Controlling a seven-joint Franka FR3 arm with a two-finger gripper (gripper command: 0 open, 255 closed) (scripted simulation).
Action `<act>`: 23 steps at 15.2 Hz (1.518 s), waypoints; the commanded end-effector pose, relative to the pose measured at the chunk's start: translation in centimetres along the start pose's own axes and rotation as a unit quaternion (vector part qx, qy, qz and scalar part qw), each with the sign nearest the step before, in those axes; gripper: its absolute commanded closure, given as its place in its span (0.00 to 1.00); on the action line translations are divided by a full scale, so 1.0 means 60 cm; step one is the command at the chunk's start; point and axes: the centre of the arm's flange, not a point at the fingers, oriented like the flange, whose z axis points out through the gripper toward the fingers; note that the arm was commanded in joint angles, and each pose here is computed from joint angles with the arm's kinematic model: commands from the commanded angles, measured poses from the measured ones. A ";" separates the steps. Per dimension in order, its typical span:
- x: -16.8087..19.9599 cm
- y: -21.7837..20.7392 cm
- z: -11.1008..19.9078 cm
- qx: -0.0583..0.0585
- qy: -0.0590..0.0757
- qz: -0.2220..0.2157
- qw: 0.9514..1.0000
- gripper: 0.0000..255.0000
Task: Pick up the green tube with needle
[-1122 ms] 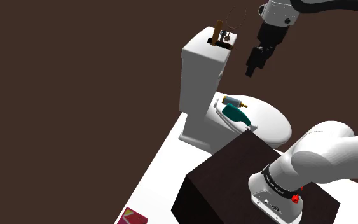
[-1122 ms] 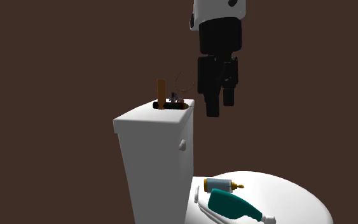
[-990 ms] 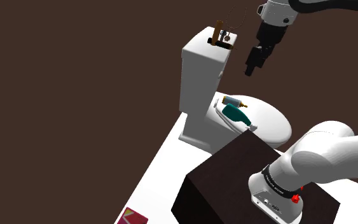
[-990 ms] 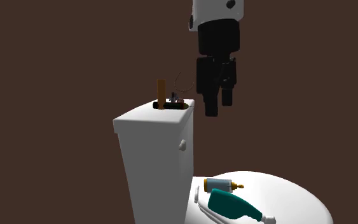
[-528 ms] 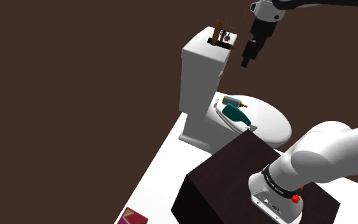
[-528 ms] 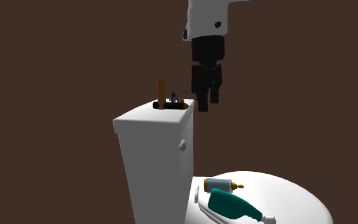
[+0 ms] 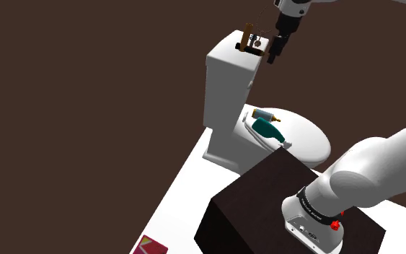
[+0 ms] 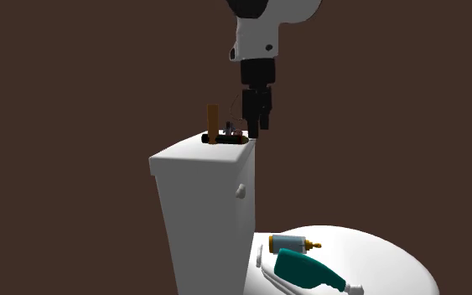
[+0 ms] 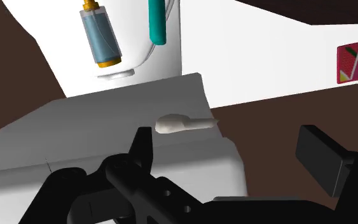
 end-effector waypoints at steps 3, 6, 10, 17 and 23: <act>0.053 0.068 0.013 -0.004 0.006 -0.027 1.000 0.00; 0.093 0.117 0.019 -0.006 0.010 -0.047 0.999 0.00; 0.150 0.179 0.025 -0.010 0.016 -0.073 0.997 0.00; 0.194 0.220 0.064 -0.012 0.021 -0.092 0.996 0.00; 0.193 0.218 0.095 -0.012 0.021 -0.092 0.996 1.00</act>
